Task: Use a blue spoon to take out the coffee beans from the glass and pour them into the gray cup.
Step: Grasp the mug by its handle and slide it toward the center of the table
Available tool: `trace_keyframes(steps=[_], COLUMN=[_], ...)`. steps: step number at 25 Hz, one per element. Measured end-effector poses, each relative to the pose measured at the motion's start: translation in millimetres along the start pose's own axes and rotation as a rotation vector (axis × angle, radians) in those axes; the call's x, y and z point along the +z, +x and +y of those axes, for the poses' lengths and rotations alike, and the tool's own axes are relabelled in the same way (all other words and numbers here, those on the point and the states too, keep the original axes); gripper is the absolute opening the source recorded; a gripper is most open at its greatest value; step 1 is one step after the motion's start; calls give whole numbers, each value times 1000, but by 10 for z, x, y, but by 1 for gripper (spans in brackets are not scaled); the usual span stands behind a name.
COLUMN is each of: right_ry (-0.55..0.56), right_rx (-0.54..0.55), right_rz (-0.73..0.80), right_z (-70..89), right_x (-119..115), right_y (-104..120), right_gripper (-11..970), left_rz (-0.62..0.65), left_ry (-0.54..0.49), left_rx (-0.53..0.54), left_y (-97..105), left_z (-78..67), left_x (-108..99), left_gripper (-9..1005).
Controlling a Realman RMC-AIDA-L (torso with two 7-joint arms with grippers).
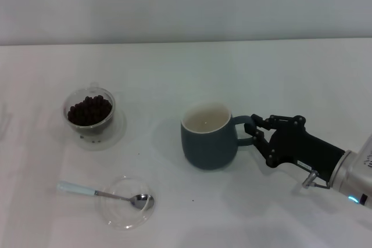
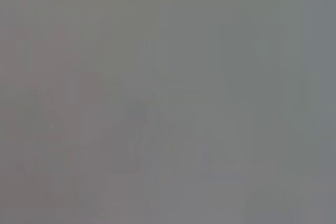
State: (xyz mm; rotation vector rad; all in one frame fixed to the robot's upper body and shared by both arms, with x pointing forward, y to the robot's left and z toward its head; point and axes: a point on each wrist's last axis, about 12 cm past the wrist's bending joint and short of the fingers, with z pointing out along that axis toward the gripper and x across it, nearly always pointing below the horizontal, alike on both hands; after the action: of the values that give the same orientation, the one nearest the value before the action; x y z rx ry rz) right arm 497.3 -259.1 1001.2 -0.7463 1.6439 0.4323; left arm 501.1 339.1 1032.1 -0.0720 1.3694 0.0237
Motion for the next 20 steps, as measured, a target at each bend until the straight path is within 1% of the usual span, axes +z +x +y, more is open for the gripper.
trace_keyframes(steps=[8,10,15,20], right_ry=[-79,-85,-79,-60], right_rx=[-27,-30,-27,-31], right_rz=[-13,-15,-12,-9], right_z=[129,139,134,93], right_x=[86,100,90,67], right_y=[-50,-58,-49,-40], right_gripper=[173,173,175,177], left_rz=[6,6,10,15], left_ry=[-6,-6,-9,-12], left_rx=[-1,-1,-3,-3], left_y=[10,10,18,25], left_z=[15,15,22,30], left_x=[-32,-32,-52,-71], left_gripper=[891,891,891,891])
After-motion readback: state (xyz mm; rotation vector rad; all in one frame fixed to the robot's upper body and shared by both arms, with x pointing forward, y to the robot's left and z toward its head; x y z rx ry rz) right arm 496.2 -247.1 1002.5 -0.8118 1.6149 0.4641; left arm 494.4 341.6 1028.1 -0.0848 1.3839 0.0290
